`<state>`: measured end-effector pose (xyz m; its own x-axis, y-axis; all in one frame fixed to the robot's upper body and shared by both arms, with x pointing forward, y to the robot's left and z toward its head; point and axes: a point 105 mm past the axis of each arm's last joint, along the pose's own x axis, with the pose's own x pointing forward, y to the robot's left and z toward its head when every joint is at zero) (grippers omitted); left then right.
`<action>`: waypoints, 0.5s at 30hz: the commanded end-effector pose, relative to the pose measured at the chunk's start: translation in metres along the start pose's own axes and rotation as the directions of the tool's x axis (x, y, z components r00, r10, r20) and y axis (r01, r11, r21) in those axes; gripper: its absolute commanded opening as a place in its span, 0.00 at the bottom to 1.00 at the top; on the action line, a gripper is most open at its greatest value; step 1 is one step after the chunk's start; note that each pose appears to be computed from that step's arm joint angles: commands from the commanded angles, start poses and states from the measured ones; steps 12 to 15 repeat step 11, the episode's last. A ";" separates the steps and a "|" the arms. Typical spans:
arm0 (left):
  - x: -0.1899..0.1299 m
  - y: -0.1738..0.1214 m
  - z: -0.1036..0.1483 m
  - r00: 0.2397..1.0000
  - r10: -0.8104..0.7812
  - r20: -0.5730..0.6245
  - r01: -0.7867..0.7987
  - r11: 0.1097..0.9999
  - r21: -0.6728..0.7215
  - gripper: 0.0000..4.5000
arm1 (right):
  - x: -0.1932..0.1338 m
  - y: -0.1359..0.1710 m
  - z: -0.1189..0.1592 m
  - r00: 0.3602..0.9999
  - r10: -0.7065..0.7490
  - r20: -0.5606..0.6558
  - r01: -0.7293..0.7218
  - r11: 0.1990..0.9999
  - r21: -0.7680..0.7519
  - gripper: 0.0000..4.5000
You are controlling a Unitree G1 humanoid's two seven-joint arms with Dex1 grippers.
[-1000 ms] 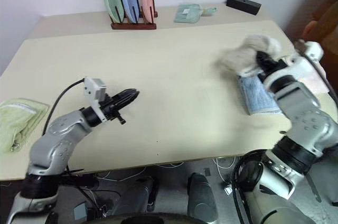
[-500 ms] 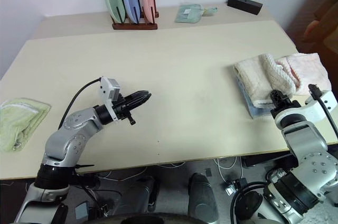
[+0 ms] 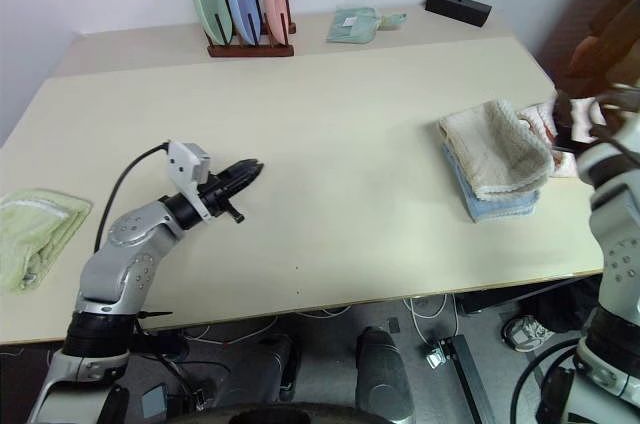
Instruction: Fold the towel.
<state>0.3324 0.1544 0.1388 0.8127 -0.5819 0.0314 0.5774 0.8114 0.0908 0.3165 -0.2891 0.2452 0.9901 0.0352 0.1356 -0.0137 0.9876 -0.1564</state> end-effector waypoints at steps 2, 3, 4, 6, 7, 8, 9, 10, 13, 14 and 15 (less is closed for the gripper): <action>-0.022 0.023 0.001 0.993 0.118 0.010 -0.118 0.986 0.118 0.13 | -0.003 0.067 -0.010 0.922 0.387 -0.014 -0.387 0.922 -0.020 0.94; -0.027 0.027 -0.001 0.990 0.140 0.001 -0.139 0.981 0.132 0.13 | -0.005 0.079 -0.015 0.892 0.452 -0.025 -0.452 0.892 -0.004 0.94; -0.033 0.030 -0.003 0.987 0.161 -0.006 -0.159 0.977 0.144 0.13 | -0.006 0.089 -0.020 0.861 0.508 -0.038 -0.508 0.861 0.011 0.94; -0.044 0.035 -0.009 0.977 0.209 -0.027 -0.203 0.967 0.155 0.13 | -0.005 0.107 -0.033 0.804 0.589 -0.079 -0.590 0.807 0.010 0.94; -0.048 0.035 -0.010 0.975 0.220 -0.030 -0.213 0.965 0.155 0.13 | -0.004 0.111 -0.037 0.794 0.601 -0.089 -0.603 0.798 0.008 0.94; -0.051 0.035 -0.011 0.973 0.229 -0.031 -0.222 0.963 0.152 0.13 | -0.001 0.113 -0.040 0.788 0.608 -0.093 -0.610 0.793 0.015 0.94; -0.054 0.035 -0.012 0.971 0.236 -0.032 -0.229 0.962 0.148 0.13 | 0.002 0.115 -0.042 0.786 0.611 -0.092 -0.612 0.791 0.019 0.94; -0.056 0.034 -0.012 0.970 0.241 -0.033 -0.234 0.961 0.146 0.13 | 0.004 0.116 -0.044 0.783 0.615 -0.093 -0.616 0.787 0.021 0.94; -0.058 0.033 -0.013 0.969 0.244 -0.034 -0.236 0.961 0.145 0.13 | 0.006 0.118 -0.046 0.779 0.620 -0.095 -0.621 0.784 0.024 0.94; -0.058 0.033 -0.013 0.969 0.244 -0.034 -0.236 0.961 0.145 0.13 | 0.006 0.118 -0.046 0.779 0.620 -0.095 -0.621 0.784 0.024 0.94; -0.058 0.033 -0.013 0.969 0.244 -0.034 -0.236 0.961 0.145 0.13 | 0.006 0.118 -0.046 0.779 0.620 -0.095 -0.621 0.784 0.024 0.94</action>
